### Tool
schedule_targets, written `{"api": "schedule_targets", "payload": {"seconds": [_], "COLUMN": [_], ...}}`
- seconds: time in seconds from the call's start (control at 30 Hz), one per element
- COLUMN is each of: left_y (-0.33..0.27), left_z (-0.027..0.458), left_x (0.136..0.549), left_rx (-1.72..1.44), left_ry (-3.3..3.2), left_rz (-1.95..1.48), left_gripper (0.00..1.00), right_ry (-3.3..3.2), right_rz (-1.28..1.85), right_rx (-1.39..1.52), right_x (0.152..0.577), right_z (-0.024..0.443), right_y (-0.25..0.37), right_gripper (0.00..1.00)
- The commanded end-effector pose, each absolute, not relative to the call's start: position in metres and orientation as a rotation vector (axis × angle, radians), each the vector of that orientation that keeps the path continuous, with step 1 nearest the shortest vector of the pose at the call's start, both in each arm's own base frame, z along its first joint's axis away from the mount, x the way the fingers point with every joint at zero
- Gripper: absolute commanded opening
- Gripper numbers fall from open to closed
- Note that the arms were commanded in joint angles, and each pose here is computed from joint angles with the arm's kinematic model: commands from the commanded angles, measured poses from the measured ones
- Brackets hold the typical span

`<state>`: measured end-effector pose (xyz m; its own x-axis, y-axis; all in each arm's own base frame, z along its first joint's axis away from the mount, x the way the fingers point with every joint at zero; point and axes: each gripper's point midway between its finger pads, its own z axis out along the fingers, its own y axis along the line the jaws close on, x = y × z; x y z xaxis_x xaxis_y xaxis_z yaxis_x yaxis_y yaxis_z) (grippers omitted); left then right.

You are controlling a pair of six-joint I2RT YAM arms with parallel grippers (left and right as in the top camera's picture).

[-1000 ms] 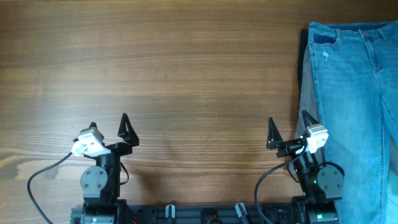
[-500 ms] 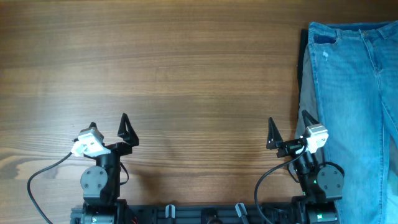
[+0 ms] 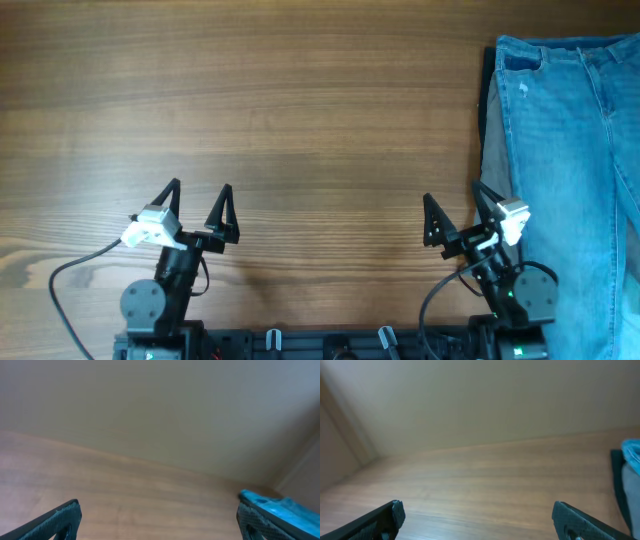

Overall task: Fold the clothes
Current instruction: 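Reach the right gripper to the waistband of the light-blue jeans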

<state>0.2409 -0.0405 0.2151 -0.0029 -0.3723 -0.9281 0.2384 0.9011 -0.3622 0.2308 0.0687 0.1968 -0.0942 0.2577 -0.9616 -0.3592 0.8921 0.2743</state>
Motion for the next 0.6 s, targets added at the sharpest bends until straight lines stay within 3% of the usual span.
{"api": "schedule_targets", "payload": {"seconds": [0.0, 0.27, 0.57], "left_y": [-0.047, -0.046, -0.047], "left_z": [0.270, 0.305, 0.310], "left_x": [0.229, 0.250, 0.305], "left_rx": [-0.068, -0.148, -0.273], "left_ry": [1.464, 1.750, 2.224], "left_rz": [-0.512, -0.501, -0.477], "left_gripper": [1.00, 1.00, 1.00], "right_ry": [1.544, 1.894, 2.442], "right_rz": [0.544, 0.558, 0.587], "right_rx": [-0.159, -0.101, 0.033], "right_x": [0.215, 0.233, 0.311], "right_z": [0.246, 0.255, 0.248], "right_y": [0.078, 0.079, 0.084], "right_gripper": [1.00, 1.00, 1.00]}}
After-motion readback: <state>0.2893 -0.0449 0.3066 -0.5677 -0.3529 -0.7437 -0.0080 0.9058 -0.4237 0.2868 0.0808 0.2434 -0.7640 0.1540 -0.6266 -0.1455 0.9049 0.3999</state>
